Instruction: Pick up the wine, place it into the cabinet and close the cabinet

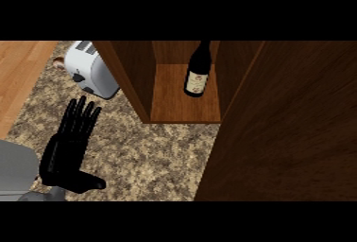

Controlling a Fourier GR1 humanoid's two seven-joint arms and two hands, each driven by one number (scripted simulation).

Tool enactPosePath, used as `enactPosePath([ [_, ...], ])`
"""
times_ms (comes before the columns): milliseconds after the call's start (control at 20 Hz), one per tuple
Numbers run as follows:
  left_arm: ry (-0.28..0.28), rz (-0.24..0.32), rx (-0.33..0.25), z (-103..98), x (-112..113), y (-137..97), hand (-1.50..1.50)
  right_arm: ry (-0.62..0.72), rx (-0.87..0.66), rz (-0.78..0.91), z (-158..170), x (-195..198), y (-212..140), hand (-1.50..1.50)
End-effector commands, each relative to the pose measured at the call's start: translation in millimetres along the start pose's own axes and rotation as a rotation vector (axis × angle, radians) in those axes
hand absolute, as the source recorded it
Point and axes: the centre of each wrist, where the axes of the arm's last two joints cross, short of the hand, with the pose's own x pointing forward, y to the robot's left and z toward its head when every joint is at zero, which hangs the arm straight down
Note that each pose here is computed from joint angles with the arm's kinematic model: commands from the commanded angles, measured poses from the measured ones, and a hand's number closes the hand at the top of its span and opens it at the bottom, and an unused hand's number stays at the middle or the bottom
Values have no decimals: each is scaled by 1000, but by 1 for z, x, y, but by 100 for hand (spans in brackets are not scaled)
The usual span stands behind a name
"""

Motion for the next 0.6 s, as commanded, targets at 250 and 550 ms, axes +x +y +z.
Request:
enactPosePath([
  [250,-43,-40,17,6,59,49,-150,-113,30,-132,1,45,11,150],
  [550,-22,-26,19,6,57,64,-150,-113,93,-149,-10,39,20,150],
])
